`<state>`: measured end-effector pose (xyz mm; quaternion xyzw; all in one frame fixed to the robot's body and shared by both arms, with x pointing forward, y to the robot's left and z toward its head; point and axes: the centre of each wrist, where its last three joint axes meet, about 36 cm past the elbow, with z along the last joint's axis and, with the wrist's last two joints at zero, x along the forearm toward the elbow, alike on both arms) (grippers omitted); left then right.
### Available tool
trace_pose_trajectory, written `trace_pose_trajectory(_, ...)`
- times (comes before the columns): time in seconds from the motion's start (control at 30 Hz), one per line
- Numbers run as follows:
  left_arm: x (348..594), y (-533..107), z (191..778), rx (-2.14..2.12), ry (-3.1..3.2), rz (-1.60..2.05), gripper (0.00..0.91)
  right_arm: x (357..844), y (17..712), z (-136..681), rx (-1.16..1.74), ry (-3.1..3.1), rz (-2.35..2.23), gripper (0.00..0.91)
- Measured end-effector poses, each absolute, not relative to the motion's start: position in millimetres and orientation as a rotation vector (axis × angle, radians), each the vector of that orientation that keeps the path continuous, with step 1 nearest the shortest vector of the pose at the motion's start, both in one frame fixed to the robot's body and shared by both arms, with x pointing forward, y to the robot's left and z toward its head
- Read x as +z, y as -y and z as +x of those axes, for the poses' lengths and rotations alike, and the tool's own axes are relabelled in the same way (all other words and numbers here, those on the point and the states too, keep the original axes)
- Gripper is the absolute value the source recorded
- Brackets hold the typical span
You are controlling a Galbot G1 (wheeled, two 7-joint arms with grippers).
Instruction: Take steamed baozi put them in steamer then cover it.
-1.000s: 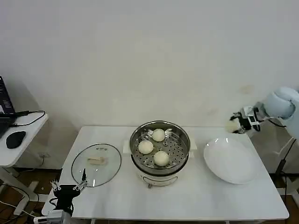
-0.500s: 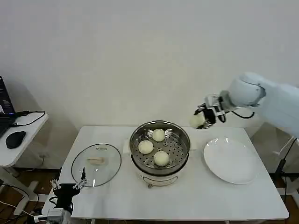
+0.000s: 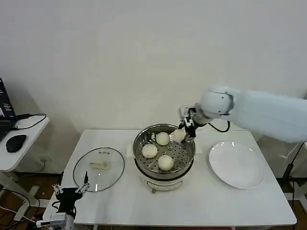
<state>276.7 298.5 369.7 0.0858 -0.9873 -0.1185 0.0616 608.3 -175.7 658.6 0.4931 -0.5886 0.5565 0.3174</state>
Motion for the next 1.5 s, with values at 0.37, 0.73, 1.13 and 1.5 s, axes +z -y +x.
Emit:
trace_pose_trajectory(0.37, 370, -301, 281, -0.363, 2.991, 0.259, 0.907, 617, 172, 620, 1.371, 1.520, 1.239, 0.635)
trace_pose_trajectory(0.73, 369, -302, 282, -0.365, 2.989, 0.261, 0.907, 593, 165, 631, 1.323, 1.521, 1.224, 0.635)
trace_pose_trajectory(1.13, 369, -301, 281, -0.360, 2.989, 0.262, 0.907, 579, 159, 636, 1.307, 1.522, 1.221, 0.635)
trace_pose_trajectory(1.5, 370, -301, 280, -0.357, 2.990, 0.263, 0.907, 575, 156, 640, 1.321, 1.520, 1.215, 0.635)
